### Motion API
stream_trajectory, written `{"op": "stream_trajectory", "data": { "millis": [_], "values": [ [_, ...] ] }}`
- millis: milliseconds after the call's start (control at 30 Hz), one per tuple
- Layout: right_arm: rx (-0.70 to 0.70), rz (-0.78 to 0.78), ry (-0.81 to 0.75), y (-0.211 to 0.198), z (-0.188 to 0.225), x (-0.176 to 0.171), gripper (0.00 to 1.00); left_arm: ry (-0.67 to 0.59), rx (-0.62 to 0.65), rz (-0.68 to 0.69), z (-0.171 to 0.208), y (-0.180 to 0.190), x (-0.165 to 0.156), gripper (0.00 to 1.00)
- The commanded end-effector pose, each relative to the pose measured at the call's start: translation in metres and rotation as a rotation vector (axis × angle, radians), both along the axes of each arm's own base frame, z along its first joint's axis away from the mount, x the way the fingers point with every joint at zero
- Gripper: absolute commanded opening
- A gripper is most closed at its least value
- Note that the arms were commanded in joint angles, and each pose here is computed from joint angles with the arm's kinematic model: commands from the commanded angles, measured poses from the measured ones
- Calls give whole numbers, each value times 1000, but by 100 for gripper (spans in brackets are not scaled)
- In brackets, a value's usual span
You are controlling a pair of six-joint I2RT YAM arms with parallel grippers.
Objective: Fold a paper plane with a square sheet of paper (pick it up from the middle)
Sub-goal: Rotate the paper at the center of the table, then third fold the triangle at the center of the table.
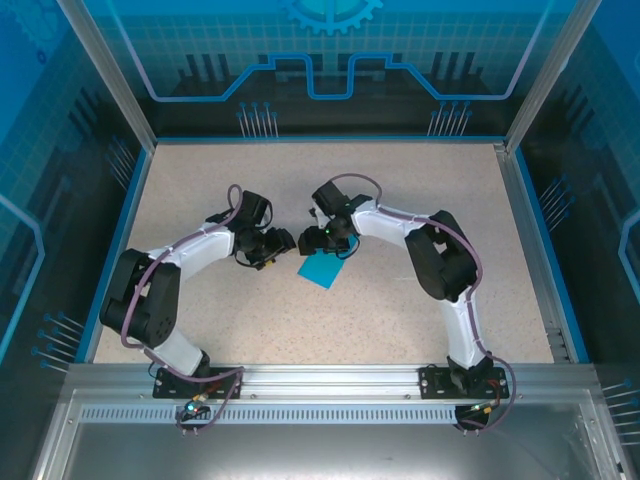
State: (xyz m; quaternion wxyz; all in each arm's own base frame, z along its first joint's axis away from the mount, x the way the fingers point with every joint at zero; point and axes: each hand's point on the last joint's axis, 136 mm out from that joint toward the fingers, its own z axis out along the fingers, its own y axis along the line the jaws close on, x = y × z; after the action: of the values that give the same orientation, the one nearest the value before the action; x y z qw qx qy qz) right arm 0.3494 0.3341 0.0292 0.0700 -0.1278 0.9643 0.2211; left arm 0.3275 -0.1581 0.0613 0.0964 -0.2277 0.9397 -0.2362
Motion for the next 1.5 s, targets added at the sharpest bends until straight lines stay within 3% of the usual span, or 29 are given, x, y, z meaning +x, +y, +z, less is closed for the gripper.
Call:
{"op": "stream_trajectory", "data": {
  "millis": [0, 133, 267, 500, 633, 833, 1100, 1467],
  "values": [
    [-29, 243, 52, -16, -10, -27, 68, 6, -10, 2, 3, 1, -3, 63],
    [8, 391, 64, -31, -6, -48, 68, -8, -43, -30, 5, -6, -1, 63],
    [70, 367, 10, -31, 18, -39, 67, -36, -100, -94, 10, -23, 2, 63],
    [254, -44, -42, -39, 82, -13, 69, -55, -238, -238, 17, -73, 0, 58],
    [190, -268, -8, -74, 76, -27, 71, -29, -260, -278, 10, -92, -3, 54],
    [170, -412, 90, -94, 55, -63, 70, -32, -324, -319, 10, -114, 1, 42],
    [152, -426, 147, -92, 39, -80, 69, -4, -303, -310, -8, -125, 24, 32],
    [136, -457, 212, -82, 22, -87, 63, 98, -195, -286, -49, -114, 25, 29]
  ]
}}
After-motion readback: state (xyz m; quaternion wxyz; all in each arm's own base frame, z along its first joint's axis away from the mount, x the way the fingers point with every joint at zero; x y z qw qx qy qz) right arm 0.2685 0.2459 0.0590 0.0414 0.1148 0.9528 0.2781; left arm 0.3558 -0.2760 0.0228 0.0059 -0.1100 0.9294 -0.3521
